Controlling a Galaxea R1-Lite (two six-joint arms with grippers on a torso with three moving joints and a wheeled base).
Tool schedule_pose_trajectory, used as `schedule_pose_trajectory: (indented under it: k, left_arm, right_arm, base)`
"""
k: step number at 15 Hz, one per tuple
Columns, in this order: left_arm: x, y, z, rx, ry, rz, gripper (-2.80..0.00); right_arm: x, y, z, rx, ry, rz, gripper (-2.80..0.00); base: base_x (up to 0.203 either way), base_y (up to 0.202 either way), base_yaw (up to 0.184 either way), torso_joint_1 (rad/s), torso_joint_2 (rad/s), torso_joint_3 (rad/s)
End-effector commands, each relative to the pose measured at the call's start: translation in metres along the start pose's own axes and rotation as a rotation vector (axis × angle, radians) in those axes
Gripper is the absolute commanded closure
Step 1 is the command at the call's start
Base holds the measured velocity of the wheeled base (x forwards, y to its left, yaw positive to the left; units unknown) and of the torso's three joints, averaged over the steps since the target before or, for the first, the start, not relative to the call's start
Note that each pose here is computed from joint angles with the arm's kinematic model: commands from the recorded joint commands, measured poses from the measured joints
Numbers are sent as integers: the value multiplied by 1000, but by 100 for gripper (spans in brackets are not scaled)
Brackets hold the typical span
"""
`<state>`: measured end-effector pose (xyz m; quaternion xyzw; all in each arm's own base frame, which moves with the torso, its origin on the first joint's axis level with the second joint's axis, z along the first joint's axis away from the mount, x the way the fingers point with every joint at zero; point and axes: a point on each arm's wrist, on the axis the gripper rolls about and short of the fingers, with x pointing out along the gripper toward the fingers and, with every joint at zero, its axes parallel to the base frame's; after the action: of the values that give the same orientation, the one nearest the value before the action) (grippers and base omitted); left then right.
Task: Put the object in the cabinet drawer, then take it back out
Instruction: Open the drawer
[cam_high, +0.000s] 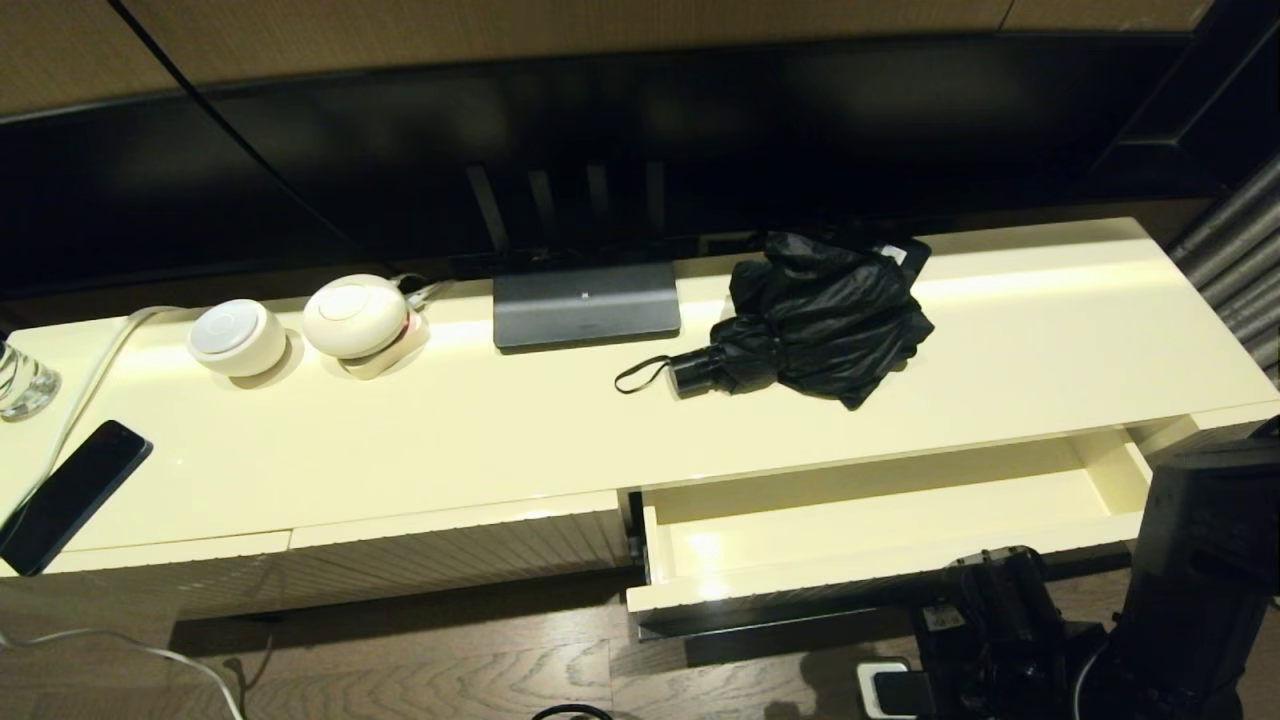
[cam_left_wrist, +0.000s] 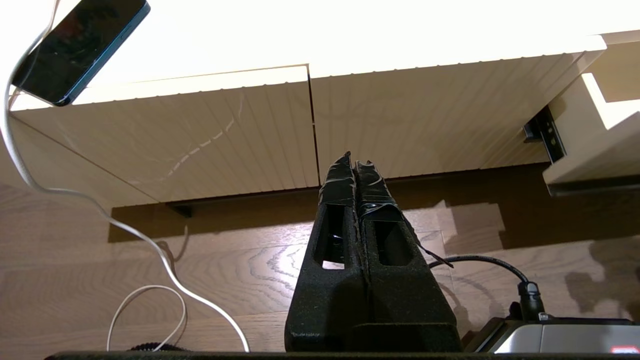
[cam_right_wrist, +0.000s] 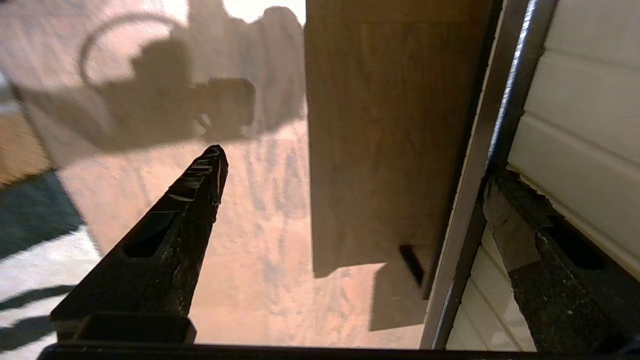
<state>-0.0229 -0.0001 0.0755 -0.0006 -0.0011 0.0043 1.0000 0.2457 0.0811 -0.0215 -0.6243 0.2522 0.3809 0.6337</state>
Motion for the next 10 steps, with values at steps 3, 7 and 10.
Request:
schedule_pose_trajectory:
  k: [3,7,10]
  left_arm:
    - [0,0,-1,0,4,1,0]
    - [0,0,-1,0,4,1,0]
    - [0,0,-1,0,4,1,0]
  right_arm:
    - [-13,18,1,-3,-11,28,-280]
    - [-35,22,5,12,-31,0,-280]
    - [-52,14,7,14,-47,-56,-280]
  base:
    - [0,0,0,0,0,0]
    - [0,0,0,0,0,0]
    - [0,0,0,0,0,0]
